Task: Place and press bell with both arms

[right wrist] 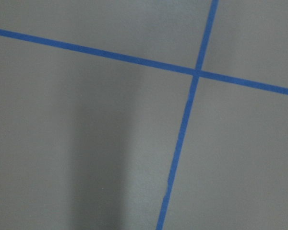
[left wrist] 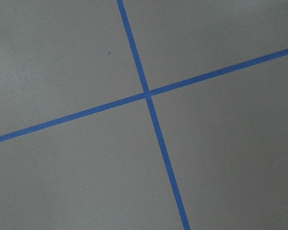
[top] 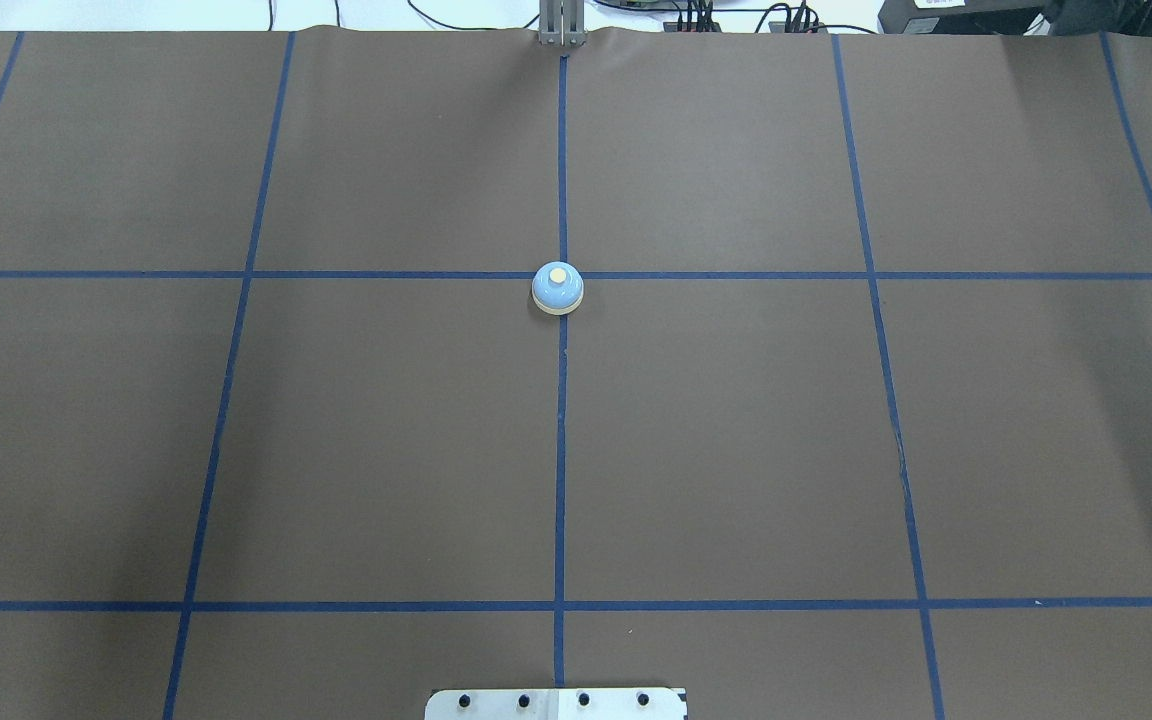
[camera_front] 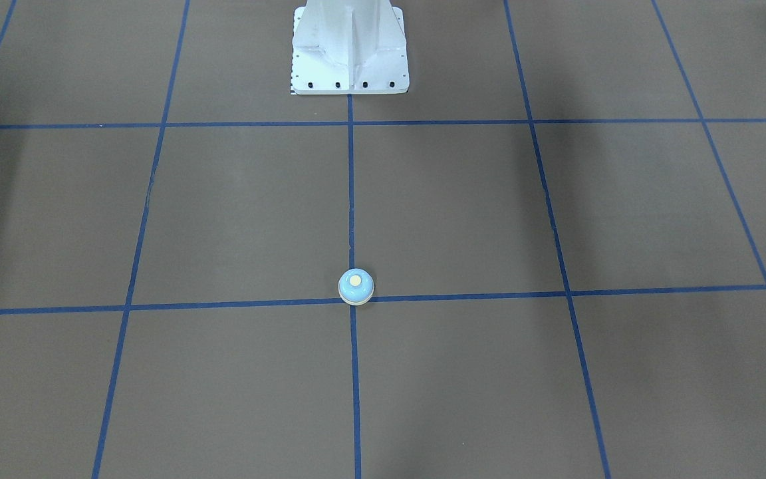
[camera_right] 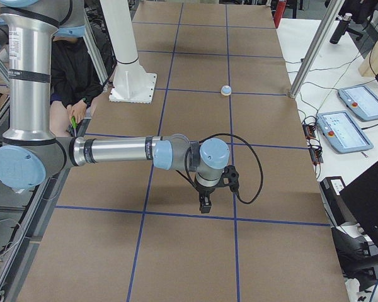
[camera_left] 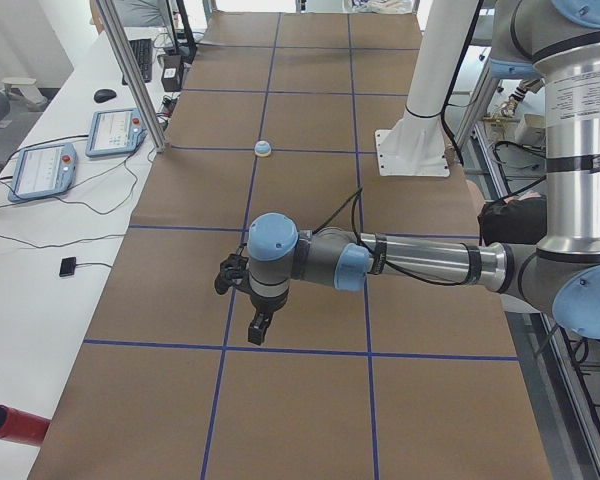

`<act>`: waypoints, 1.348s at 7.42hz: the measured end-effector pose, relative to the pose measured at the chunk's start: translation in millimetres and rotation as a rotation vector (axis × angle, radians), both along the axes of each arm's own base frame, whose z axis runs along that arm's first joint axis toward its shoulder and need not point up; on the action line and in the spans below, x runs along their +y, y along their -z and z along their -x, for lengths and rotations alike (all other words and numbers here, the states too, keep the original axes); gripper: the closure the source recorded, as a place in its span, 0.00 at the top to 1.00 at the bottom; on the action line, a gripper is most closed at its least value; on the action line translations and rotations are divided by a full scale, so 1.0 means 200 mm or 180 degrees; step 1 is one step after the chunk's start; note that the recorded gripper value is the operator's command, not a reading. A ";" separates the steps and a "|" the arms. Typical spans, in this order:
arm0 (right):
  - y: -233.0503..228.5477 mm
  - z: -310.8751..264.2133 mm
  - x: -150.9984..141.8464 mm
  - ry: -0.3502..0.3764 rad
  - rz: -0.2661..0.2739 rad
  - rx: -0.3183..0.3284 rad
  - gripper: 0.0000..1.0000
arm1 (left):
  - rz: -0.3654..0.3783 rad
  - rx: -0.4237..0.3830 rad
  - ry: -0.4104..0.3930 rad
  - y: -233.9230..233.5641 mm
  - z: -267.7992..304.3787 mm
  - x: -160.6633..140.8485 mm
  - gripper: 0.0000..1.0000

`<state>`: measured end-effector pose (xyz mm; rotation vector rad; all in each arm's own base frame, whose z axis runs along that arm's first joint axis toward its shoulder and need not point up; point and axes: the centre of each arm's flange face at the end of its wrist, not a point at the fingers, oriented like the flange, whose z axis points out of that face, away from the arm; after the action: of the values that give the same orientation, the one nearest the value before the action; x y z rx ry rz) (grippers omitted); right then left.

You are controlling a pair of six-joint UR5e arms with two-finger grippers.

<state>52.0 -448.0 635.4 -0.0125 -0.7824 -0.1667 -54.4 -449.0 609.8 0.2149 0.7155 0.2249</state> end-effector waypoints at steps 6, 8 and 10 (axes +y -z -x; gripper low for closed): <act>-0.05 -0.18 0.05 -0.0236 0.0041 0.0017 1.00 | 0.0178 -0.0004 0.0233 -0.12 0.16 0.14 1.00; -0.05 -0.19 0.05 -0.0254 0.0048 0.0019 1.00 | 0.0195 -0.0004 0.0241 -0.13 0.16 0.14 1.00; -0.03 -0.19 0.05 -0.0260 0.0030 0.0014 1.00 | 0.0194 -0.0001 0.0243 -0.13 0.16 0.14 1.00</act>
<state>89.9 -438.6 641.8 0.0103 -0.7780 -0.0856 -86.8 -420.1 636.3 0.1838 0.7114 0.1303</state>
